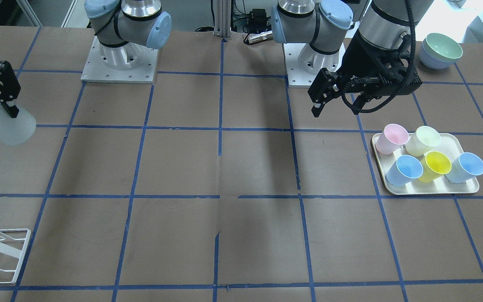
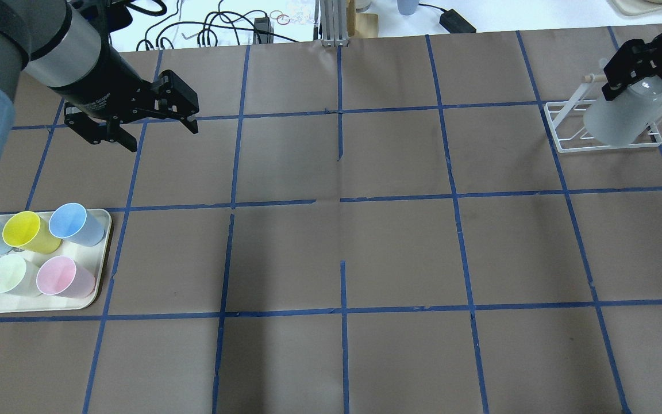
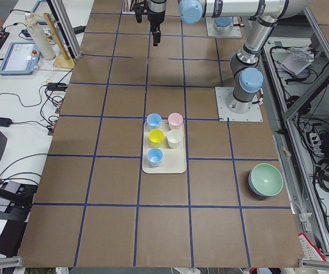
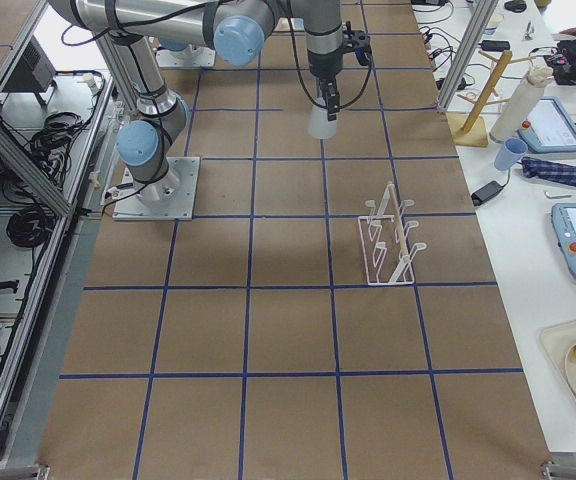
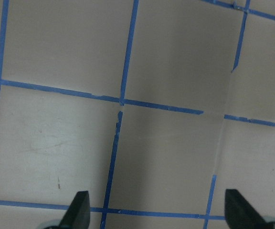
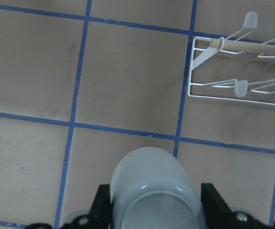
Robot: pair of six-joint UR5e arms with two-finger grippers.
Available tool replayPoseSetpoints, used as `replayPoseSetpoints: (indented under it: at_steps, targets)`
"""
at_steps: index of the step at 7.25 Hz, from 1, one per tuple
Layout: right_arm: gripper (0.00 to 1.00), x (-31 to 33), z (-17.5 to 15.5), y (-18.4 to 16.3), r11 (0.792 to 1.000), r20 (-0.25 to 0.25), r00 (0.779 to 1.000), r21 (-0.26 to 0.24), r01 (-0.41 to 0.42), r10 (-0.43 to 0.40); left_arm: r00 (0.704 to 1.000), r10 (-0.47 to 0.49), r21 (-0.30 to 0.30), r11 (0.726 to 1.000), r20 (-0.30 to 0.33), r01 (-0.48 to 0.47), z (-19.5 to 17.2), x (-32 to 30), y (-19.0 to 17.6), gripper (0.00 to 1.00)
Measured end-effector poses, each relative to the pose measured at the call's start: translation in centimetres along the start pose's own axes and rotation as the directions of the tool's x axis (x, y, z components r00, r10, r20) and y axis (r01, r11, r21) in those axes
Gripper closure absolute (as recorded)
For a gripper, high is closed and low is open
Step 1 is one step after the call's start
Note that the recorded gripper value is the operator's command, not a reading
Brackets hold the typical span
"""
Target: Transfer IKEA cup to right arm and place on rack
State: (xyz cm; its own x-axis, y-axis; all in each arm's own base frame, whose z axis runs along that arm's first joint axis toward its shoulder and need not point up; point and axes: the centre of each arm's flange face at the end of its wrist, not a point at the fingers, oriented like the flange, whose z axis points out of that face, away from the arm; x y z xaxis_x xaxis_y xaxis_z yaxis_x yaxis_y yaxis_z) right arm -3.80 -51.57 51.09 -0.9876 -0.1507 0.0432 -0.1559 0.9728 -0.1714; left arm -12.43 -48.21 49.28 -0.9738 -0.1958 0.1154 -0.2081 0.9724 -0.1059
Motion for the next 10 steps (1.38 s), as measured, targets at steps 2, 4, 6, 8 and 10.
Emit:
replayPoseSetpoints:
  at_steps: [2, 4, 6, 8, 10]
  targets:
    - [1.00, 2.4, 3.3, -2.5, 1.000, -0.054, 0.998, 0.016, 0.022, -0.021, 0.999, 0.011, 0.017, 1.000, 0.034, -0.012, -0.1, 0.8, 0.2, 0.00]
    - [1.00, 5.5, 5.3, -3.1, 1.000, -0.063, 0.998, 0.019, 0.014, -0.013, 0.999, 0.017, 0.021, 1.000, 0.041, -0.018, -0.1, 0.9, -0.8, 0.00]
    - [1.00, 8.8, 7.8, -3.7, 0.999, -0.050, 0.999, 0.033, -0.005, 0.007, 0.999, 0.019, 0.018, 1.000, 0.042, -0.020, -0.1, 1.1, -1.9, 0.00]
    - [1.00, 10.5, 10.9, -5.0, 0.999, -0.054, 0.998, 0.052, -0.009, 0.012, 0.999, 0.024, 0.005, 1.000, 0.046, -0.024, 0.0, 1.4, -2.9, 0.00]
    - [1.00, 11.1, 12.2, -5.7, 0.998, -0.066, 0.998, 0.070, -0.005, 0.009, 0.995, 0.084, -0.016, 0.996, 0.049, -0.083, 0.2, 1.5, -3.0, 0.00]
